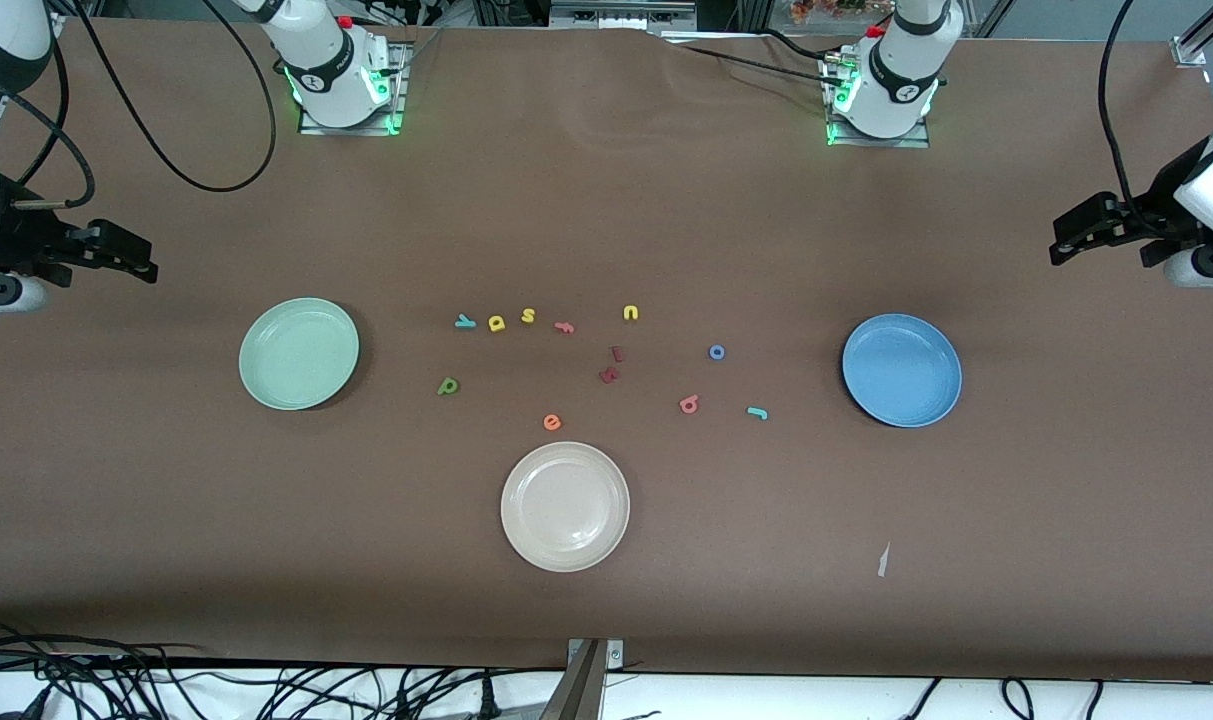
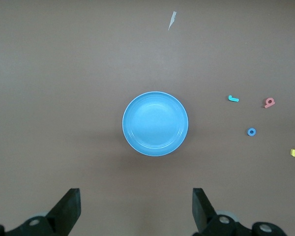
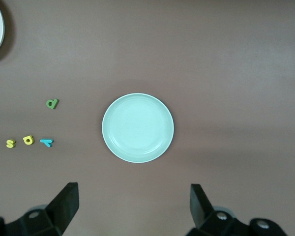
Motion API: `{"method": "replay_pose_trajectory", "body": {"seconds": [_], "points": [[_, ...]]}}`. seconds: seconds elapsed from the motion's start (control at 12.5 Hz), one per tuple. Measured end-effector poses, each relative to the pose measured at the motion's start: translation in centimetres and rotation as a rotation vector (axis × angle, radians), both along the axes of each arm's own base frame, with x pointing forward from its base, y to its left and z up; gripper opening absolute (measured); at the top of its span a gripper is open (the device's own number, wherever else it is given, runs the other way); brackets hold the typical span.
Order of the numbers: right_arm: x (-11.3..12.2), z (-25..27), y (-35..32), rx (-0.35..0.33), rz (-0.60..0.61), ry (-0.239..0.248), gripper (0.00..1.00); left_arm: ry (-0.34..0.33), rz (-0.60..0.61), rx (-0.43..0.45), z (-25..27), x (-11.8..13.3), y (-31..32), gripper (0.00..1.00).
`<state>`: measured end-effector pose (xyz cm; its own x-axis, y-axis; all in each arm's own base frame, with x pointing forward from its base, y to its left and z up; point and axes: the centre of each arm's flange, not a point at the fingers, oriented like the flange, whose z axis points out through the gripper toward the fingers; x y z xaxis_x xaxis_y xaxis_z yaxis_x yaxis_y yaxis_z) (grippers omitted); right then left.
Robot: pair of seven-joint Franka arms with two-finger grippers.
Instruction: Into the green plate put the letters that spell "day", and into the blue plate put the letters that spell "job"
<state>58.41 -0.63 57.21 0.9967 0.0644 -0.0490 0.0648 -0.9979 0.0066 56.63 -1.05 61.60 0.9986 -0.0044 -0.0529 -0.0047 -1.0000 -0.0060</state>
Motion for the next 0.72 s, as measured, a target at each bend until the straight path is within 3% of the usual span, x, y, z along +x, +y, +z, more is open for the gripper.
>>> {"method": "replay_pose_trajectory", "body": {"seconds": [0.72], "points": [[0.02,-0.06,-0.12,0.000,-0.002,0.001,1.00,0.000,0.000,0.000,-0.01,0.01,0.00,1.00]]}}
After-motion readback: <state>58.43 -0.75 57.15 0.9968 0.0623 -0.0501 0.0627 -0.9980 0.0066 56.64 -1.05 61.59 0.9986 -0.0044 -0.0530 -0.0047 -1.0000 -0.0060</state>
